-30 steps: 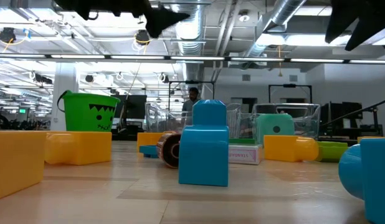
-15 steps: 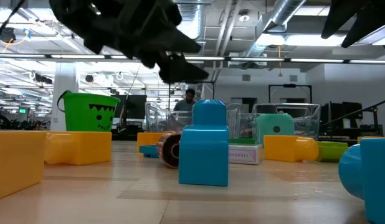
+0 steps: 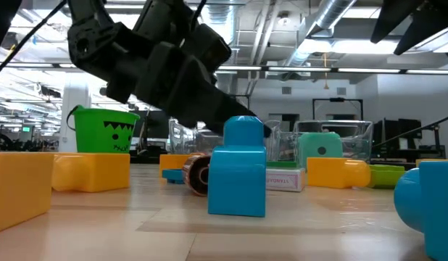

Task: Pick & Place Toys
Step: Put the pink deck of cards into the white bin

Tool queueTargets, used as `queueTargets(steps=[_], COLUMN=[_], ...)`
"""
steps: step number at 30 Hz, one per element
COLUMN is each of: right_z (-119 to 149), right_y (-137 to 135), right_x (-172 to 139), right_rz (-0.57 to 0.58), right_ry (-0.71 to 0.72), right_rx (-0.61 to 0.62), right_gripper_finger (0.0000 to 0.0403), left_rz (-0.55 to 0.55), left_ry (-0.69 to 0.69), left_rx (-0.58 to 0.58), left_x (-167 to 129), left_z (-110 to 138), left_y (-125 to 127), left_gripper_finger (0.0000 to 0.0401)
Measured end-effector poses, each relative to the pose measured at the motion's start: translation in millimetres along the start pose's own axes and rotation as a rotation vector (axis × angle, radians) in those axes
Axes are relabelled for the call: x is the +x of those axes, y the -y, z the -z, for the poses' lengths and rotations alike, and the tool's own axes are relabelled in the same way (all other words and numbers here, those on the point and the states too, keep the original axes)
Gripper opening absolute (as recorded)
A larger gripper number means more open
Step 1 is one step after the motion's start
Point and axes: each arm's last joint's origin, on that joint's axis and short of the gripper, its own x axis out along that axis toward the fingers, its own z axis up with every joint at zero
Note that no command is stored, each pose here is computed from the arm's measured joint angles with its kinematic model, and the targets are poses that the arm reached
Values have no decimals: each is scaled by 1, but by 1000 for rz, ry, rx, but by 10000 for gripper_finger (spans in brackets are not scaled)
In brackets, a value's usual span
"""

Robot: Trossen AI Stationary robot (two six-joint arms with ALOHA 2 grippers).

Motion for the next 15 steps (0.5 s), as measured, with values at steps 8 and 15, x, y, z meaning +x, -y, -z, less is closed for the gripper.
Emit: queueTargets(steps=[8,15], right_z=[0,1], right_y=[-2,-2], right_x=[0,0], right_rz=[-10,-14], right_ry=[-2,-12], right_rx=[-14,-18], right_gripper_finger=[374,374], left_rz=[-19,-32], left_ry=[-36,-140], left_rx=[19,58], left_x=[10,12], left_z=[3,10], left_y=[-4,-2], left_gripper_finger=[397,397])
